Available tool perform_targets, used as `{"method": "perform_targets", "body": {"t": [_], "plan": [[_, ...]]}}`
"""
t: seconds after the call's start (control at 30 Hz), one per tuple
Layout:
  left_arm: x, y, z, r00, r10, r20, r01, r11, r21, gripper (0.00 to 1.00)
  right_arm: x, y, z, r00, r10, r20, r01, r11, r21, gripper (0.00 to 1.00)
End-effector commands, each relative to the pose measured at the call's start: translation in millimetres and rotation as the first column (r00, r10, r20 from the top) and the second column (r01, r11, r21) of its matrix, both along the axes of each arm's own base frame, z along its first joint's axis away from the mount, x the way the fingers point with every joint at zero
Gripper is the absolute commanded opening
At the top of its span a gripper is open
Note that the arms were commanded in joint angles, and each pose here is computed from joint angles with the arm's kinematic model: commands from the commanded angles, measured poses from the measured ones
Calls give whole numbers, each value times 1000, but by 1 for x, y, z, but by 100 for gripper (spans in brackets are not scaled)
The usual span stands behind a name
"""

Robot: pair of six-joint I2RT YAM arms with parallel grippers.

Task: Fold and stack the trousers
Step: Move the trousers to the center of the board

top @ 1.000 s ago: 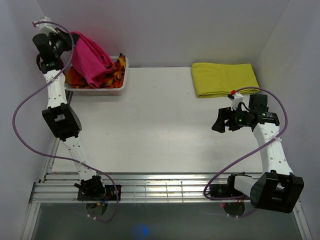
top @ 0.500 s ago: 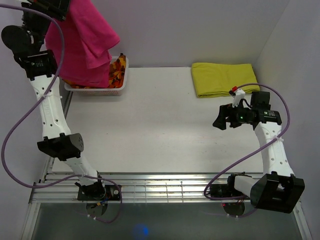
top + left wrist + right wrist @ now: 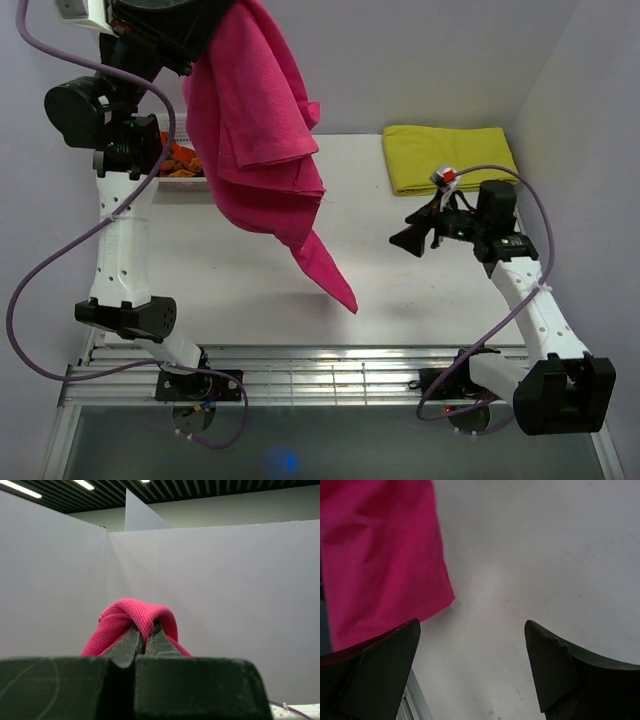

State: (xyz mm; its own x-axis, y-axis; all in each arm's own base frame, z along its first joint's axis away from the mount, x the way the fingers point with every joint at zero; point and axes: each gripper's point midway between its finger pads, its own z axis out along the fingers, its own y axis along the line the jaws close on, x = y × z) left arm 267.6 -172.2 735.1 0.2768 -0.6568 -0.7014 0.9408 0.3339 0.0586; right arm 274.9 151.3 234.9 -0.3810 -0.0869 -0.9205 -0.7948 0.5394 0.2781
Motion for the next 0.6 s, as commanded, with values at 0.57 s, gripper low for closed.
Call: {"method": "perform_targets", "body": {"t": [0.57], "plan": [[63,-128,-310,763,-53,-644,311,904,294,0,-43,40,-11,964,244,101,-226,960,-166,90]]}}
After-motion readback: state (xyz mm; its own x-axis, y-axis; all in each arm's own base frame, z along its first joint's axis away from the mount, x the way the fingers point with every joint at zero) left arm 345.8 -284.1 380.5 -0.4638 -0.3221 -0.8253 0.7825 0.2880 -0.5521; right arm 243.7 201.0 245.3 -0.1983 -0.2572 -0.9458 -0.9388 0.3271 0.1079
